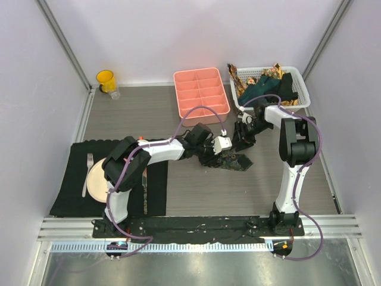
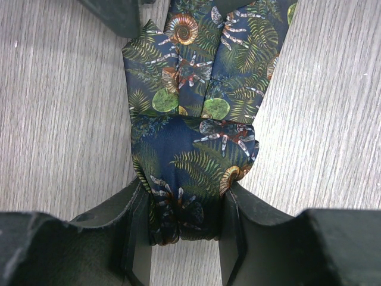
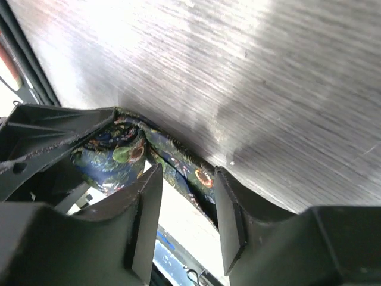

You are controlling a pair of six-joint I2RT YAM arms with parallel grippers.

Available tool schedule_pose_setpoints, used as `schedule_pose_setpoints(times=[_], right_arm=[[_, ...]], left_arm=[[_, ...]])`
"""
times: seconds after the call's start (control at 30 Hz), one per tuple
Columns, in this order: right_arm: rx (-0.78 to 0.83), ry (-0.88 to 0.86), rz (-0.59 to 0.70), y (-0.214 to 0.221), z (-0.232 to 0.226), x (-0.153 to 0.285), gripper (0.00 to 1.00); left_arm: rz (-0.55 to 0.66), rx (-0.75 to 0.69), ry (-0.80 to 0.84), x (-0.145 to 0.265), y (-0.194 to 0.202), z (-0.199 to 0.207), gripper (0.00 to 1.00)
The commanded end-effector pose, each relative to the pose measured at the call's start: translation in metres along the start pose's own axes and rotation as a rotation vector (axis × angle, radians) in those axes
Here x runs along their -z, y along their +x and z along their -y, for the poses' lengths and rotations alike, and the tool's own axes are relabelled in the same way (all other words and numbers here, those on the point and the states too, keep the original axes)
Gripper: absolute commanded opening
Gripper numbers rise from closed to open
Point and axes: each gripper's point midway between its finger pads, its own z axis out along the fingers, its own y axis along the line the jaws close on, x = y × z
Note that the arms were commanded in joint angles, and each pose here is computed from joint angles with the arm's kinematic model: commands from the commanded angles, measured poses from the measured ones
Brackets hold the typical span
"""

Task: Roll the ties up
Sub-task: Roll the tie at the center of the board.

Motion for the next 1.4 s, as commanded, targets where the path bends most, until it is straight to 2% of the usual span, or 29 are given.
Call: schedule_pose_setpoints(times=[0.0,0.13,0.37,0.47,0.57,0.7,0.8,0.9,1.13,1.23,1.37], right_arm=[[0.044,0.028,0.042,-0.017,-0.003,0.0,0.48],[0.058,-0.002,0.014,-0.015,-0.012,-0.012,0.49],[0.069,-0.056,-0.043,-0.001,-0.023,-0.016,0.4],[0.083,-0.067,-0.047,-0.001,-0.028,-0.011,0.14],[0.105,-0.068,-0.022,-0.003,-0.04,0.002,0.01],[0.111,-0.053,-0.01,0.007,-0.049,0.016,0.01],[0.038,-0.04,-0.089,0.045,-0.037,0.005,0.01],[0.008,0.026,-0.142,0.065,-0.017,-0.011,0.01],[0.011,0.248,-0.15,0.056,0.042,-0.029,0.01],[0.011,0.287,-0.147,0.05,0.052,-0.03,0.01],[0.029,0.31,-0.16,0.053,0.058,-0.029,0.01]], left_arm=[[-0.229,0.061,0.03,-0.001,0.076,0.015,0.08],[-0.231,0.07,0.026,0.0,0.079,0.016,0.09],[-0.225,0.07,0.014,0.001,0.079,0.015,0.08],[-0.222,0.07,0.013,0.002,0.08,0.015,0.08],[-0.226,0.075,0.014,0.002,0.083,0.017,0.08],[-0.22,0.084,0.005,0.002,0.083,0.016,0.08],[-0.211,0.107,0.001,0.001,0.082,0.014,0.08],[-0.176,0.13,0.007,0.003,0.074,0.014,0.07],[0.015,0.143,-0.006,0.022,0.01,0.006,0.07],[0.115,0.166,-0.027,0.036,-0.02,-0.002,0.07],[0.14,0.185,-0.119,0.05,-0.031,-0.022,0.06]])
